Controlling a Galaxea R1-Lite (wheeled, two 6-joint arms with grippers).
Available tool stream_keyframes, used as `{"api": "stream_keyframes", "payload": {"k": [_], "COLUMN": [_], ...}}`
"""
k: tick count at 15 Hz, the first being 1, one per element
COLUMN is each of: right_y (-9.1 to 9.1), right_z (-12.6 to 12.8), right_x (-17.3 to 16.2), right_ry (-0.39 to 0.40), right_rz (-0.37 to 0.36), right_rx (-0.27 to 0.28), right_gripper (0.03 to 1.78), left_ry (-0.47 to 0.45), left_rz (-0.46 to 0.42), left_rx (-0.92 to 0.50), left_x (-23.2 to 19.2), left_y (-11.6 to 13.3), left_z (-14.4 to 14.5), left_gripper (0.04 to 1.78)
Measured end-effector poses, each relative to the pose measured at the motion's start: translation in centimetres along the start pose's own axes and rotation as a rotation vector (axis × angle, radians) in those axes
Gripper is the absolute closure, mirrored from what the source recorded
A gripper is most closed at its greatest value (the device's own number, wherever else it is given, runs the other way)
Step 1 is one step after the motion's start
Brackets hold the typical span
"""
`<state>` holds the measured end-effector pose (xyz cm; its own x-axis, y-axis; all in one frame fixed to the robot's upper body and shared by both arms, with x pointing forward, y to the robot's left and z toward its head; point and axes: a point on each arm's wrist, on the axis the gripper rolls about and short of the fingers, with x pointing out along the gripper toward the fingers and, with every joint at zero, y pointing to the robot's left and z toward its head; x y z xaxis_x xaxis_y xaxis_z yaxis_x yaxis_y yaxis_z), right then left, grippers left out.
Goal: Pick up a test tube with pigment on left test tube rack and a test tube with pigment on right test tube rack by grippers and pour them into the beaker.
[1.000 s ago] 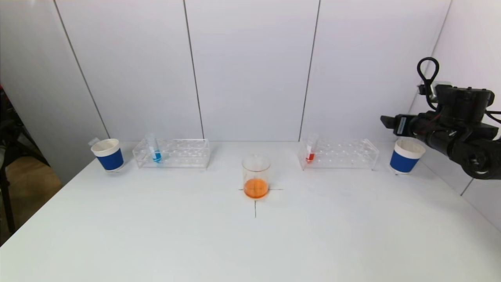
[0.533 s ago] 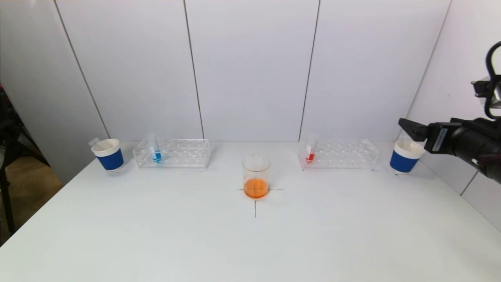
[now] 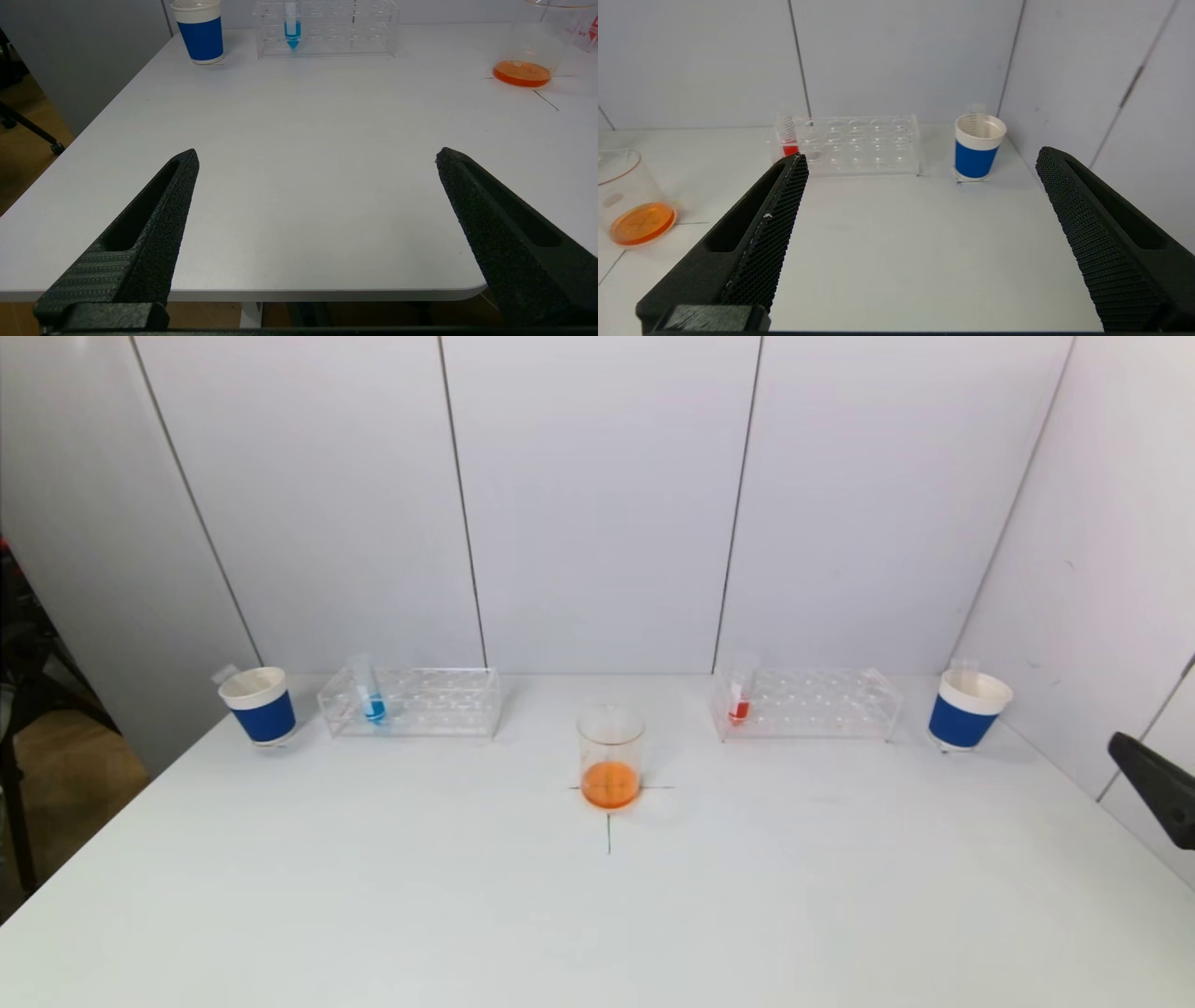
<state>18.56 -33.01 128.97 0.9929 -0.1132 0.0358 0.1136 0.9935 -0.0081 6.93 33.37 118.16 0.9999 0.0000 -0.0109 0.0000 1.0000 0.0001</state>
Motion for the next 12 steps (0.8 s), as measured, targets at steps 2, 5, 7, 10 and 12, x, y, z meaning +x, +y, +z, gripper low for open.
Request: {"api": "stream_keyframes", "payload": {"k": [2,5,7,10,12], "right_y": [-0.7,-1.4,-1.8,-2.1,-2.1], "right_z": [-0.5,-1.9,-3.1,-6.2,-7.2], "right_x": [-2.2,-5.0,-7.1,-8.7,-9.0], "right_ry": [-0.041,-0.054,-0.057,0.019,0.055], "right_rz": [-0.046,-0.074,-0.076,-0.070,-0.053], "right_rx": [-0.021,-0.045,-0.051,-0.036,-0.021], "right_gripper": [0.04,0.04,0.04,0.04,0.04], "left_ry": [0.000,0.000,0.000,0.000,0.000], "left_rz": [0.000,0.000,0.000,0.000,0.000], "left_rx": [0.000,0.000,0.000,0.000,0.000], "left_x": [0.0,0.0,0.0,0.0,0.0], "left_y": [0.0,0.0,0.0,0.0,0.0], "left_z": [0.0,0.0,0.0,0.0,0.0], "left_gripper": [0.05,0.05,0.05,0.05,0.05]}}
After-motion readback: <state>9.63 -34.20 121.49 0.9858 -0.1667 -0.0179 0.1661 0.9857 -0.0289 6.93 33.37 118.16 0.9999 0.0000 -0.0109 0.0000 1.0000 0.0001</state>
